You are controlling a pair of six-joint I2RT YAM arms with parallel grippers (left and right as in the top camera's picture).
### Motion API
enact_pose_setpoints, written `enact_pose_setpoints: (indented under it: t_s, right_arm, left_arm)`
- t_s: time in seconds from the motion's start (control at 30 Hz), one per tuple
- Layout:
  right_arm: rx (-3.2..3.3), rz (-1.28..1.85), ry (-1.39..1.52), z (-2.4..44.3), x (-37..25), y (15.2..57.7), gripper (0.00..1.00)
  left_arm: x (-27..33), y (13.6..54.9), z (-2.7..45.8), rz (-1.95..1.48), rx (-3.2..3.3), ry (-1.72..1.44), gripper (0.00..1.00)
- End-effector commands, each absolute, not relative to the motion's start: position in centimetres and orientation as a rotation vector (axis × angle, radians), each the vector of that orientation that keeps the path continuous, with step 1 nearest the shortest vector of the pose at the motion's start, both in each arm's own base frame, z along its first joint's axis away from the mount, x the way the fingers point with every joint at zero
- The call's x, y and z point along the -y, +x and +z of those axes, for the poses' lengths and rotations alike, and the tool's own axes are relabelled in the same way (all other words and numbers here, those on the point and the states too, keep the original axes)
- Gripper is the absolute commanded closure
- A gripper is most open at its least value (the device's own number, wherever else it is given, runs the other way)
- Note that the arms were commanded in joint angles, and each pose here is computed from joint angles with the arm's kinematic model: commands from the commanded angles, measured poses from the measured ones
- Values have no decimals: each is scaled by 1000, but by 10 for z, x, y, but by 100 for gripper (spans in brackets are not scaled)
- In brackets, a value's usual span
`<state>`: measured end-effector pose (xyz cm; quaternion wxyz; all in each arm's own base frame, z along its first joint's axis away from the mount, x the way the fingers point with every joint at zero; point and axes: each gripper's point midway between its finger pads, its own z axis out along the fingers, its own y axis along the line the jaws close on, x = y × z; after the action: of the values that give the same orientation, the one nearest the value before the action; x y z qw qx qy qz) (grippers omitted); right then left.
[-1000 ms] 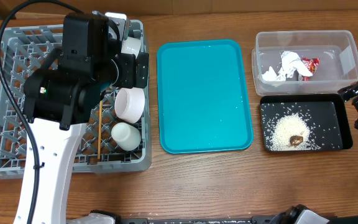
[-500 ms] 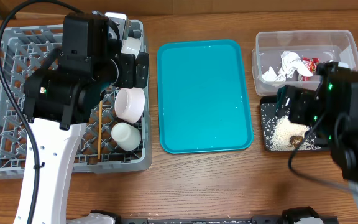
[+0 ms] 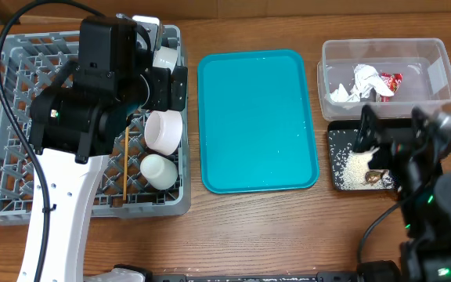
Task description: Sort waste into correct bins and load items into the dishwasher
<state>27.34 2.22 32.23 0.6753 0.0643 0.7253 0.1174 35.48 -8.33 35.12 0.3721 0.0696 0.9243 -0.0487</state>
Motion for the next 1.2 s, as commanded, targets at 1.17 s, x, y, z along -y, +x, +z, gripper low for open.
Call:
enact_pose_setpoints:
  t_s: [1.17]
  right_arm:
    - [-1596, 267, 124, 170, -20, 246, 0]
  left_arm:
    - [83, 354, 352, -126, -2365, 178, 0]
